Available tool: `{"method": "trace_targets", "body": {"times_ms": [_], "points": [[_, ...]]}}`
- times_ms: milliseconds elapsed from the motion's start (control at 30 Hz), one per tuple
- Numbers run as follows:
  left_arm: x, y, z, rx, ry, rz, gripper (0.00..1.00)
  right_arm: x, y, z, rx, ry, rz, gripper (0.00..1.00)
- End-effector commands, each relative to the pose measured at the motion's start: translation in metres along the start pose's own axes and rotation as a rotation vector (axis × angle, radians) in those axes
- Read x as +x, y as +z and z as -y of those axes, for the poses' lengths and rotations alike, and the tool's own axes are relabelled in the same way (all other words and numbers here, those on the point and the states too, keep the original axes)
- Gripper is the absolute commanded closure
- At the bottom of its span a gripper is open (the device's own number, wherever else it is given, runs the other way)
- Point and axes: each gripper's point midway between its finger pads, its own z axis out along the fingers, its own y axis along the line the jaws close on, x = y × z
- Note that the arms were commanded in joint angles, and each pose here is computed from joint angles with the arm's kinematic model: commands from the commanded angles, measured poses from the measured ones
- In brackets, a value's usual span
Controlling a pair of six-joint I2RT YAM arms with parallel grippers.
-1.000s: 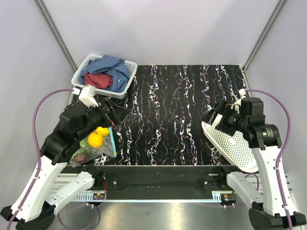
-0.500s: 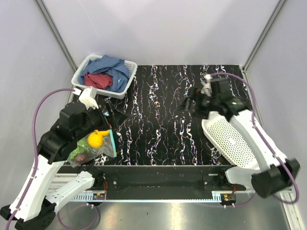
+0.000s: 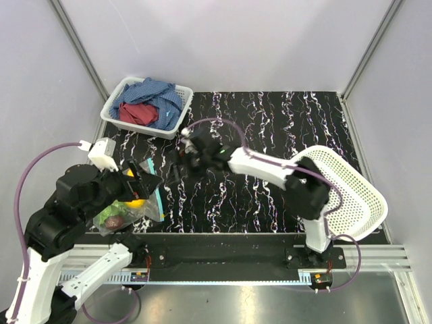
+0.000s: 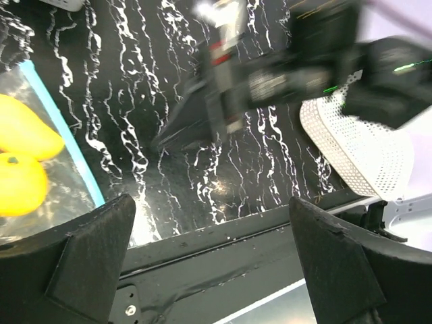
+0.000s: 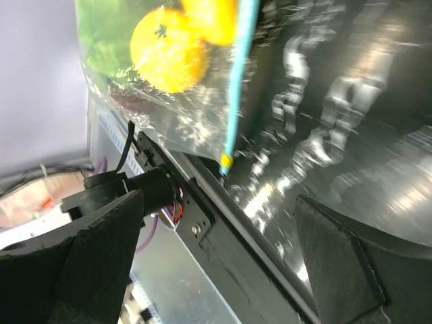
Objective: Open the zip-top bag and remove the fake food
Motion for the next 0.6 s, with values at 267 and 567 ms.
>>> {"method": "trace_targets", "body": {"times_ms": [267,567], "points": [[0.002,-0.01,0.009,0.056,0.078,-0.04,0.02,0.042,0.101,-0.028,-0.198,-0.12,-0.086,0.15],[0.001,-0.011,0.023,0.099,0.035,-0.075,0.02,0.061,0.121,-0.025,-0.301,-0.135,-0.116,0.3]]}}
